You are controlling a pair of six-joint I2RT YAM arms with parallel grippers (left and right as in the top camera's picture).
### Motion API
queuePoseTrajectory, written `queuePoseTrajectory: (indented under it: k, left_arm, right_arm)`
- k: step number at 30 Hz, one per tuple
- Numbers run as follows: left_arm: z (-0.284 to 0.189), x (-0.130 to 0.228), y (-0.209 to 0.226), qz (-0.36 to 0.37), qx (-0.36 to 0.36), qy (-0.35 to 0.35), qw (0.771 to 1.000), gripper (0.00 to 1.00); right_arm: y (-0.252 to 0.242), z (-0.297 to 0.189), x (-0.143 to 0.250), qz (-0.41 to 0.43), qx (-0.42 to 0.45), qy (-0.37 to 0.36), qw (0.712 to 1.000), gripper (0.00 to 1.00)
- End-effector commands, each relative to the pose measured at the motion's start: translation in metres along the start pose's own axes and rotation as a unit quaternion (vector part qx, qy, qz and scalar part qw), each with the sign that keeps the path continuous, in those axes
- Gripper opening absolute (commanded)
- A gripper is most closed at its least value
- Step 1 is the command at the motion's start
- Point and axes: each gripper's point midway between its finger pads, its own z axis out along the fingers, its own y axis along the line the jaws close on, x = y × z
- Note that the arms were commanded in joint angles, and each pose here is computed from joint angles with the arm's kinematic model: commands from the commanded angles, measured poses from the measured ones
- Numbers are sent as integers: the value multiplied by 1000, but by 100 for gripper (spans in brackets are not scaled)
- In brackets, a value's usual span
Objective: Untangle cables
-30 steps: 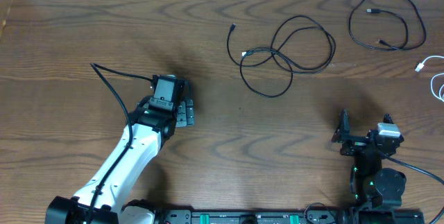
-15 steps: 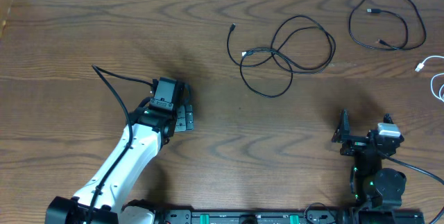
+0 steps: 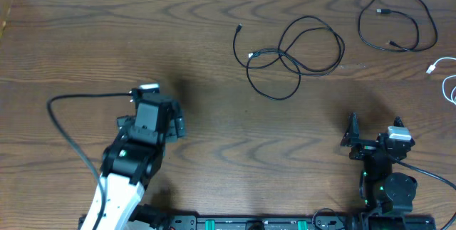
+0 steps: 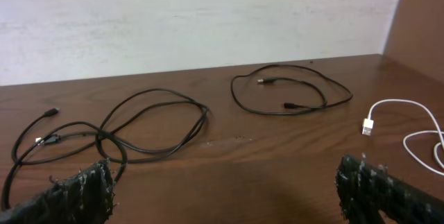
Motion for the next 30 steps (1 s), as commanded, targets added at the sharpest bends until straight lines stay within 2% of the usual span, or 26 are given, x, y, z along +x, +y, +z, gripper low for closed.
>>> queuePoseTrajectory:
  k: [1, 14, 30]
  left_arm:
    - [-14, -3, 11, -11, -10, -20, 1000, 97]
    - [-54, 12, 31, -25, 5, -54, 998, 97]
    - [-98, 36, 43, -52, 65, -117, 990, 97]
  right_arm:
    - [1, 0, 0, -7, -2, 0, 1000, 99]
    - [1, 0, 0, -7, -2, 0, 1000, 99]
    - [1, 0, 0, -8, -2, 0, 1000, 99]
